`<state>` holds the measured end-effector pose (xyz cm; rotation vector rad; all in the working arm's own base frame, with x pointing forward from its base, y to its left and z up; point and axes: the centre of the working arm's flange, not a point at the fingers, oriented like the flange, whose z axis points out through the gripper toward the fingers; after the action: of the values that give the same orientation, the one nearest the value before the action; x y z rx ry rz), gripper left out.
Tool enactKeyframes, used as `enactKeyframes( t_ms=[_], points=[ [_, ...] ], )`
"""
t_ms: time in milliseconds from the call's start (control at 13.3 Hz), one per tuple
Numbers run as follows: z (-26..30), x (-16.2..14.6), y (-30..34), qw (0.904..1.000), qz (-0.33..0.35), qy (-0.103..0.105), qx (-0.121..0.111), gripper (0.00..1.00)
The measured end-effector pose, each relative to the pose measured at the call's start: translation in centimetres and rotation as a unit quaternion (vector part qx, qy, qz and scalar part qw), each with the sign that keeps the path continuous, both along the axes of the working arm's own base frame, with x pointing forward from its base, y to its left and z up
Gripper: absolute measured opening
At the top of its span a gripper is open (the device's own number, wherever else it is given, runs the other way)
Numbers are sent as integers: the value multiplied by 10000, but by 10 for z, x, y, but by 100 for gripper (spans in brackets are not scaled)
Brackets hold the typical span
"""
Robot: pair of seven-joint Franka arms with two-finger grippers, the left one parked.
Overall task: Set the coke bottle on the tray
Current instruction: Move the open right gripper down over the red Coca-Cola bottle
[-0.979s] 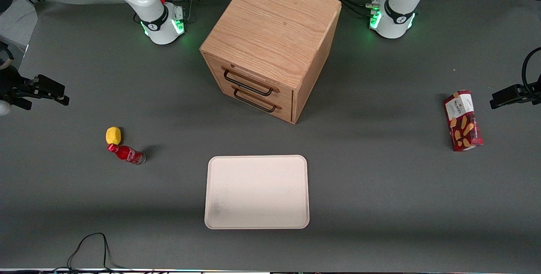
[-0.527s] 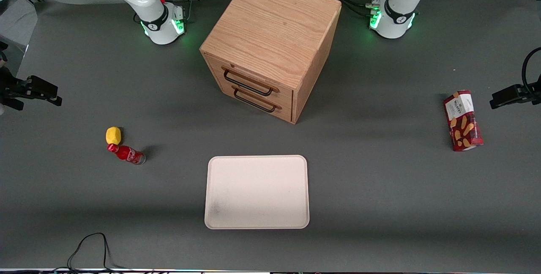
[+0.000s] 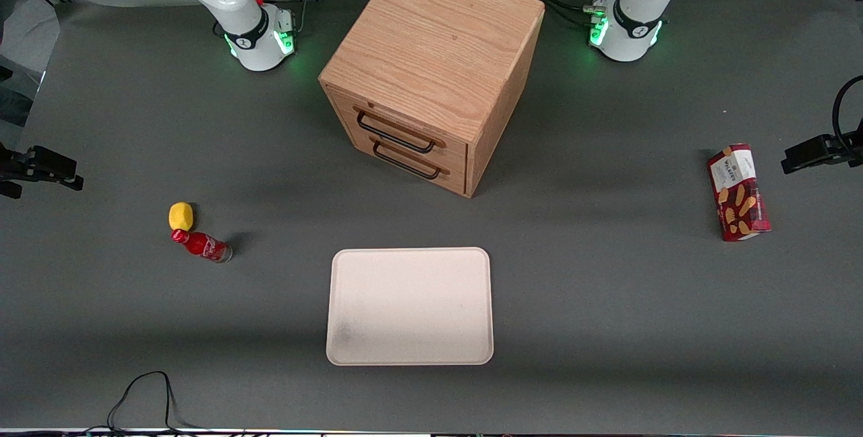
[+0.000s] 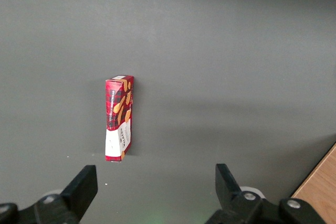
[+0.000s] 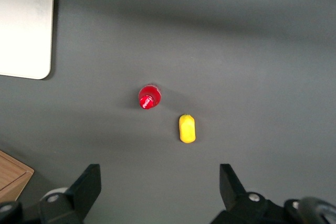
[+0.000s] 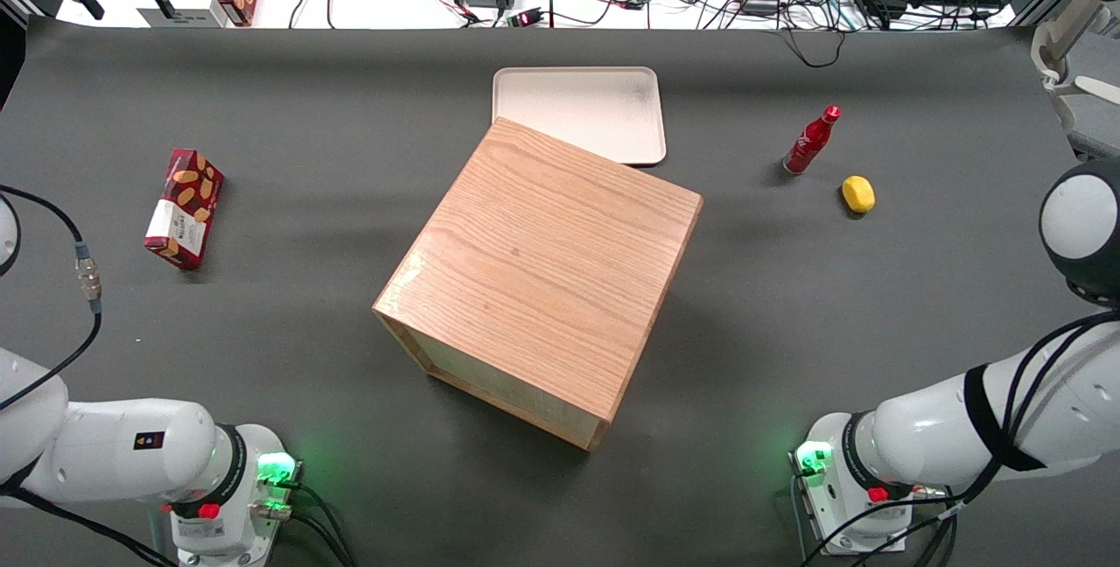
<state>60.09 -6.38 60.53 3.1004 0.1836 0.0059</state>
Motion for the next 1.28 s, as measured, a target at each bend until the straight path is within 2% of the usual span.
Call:
enactKeyframes(
  t_ms=[301,603,979,1281],
  points=[
    [-16,5,12,9998,66,15,205,100],
    [-70,13,16,9997,85,-87,215,100],
    [-152,12,21,9991,112,-365,187,100],
    [-222,-1,20,9980,86,-611,138,100]
  ],
)
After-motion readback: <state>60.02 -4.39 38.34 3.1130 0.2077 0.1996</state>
